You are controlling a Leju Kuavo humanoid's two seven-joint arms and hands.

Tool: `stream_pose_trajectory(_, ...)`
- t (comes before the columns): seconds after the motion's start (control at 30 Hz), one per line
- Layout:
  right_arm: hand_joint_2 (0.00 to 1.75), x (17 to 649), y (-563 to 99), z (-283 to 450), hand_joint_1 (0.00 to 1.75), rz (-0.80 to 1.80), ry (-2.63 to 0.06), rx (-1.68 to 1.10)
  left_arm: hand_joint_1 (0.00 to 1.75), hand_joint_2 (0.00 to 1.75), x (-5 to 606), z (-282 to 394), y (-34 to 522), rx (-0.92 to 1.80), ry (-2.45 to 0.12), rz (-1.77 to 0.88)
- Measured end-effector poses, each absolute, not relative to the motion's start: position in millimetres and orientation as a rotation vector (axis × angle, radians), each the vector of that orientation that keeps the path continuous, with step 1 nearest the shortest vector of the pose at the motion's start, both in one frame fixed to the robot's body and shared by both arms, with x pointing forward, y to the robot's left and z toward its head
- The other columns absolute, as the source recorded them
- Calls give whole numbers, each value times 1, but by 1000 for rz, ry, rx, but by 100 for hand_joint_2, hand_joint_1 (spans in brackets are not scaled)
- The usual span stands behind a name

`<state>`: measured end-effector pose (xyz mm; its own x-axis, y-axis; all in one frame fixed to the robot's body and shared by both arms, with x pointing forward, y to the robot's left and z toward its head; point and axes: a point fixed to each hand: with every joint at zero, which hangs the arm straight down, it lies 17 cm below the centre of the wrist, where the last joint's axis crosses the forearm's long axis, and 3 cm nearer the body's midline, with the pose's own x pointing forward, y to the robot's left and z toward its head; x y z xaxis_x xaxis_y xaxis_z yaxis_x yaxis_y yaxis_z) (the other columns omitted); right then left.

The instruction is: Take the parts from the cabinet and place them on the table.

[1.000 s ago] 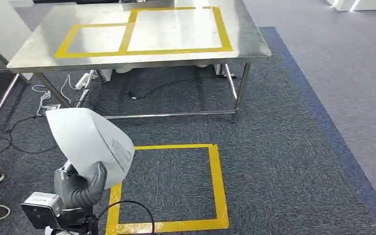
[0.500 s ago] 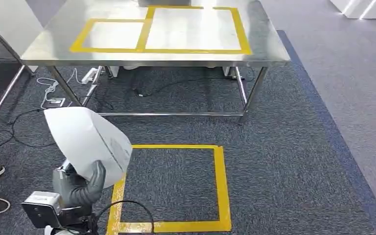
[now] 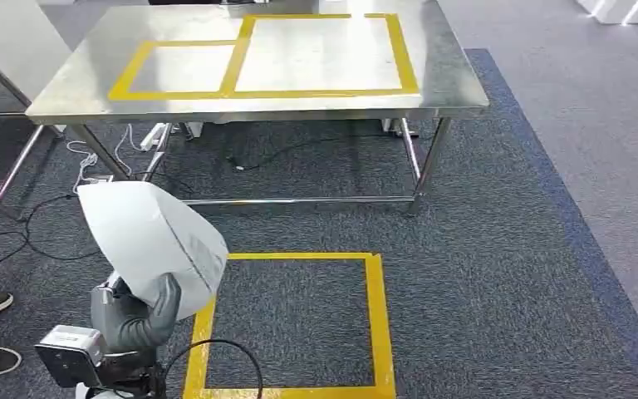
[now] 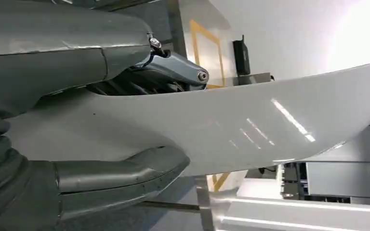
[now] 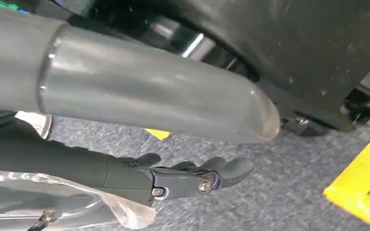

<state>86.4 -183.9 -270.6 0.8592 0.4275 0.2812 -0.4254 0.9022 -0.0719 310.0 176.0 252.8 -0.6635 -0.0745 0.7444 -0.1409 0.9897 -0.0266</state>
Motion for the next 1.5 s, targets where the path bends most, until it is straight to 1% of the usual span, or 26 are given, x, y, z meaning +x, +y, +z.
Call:
stream_pose_trajectory(0.2, 0, 81, -184, -271, 0, 446, -282, -3, 175, 175, 310, 252, 176, 149, -2296, 101)
stream_pose_trajectory(0.47, 0, 88, -184, -270, 0, 446, -291, -6, 175, 175, 311, 253, 175, 145, -2298, 107)
stream_pose_trajectory(0.7, 0, 77, -185, -272, 0, 445, -272, -4, 175, 175, 310, 253, 175, 145, -2296, 106)
stream_pose_trajectory(1.2, 0, 75, -182, -272, 0, 447, -271, 18, 175, 175, 310, 253, 174, 146, -2299, 102)
stream_pose_trajectory(1.5, 0, 85, -180, -270, 0, 446, -290, 27, 175, 175, 311, 255, 170, 139, -2306, 95)
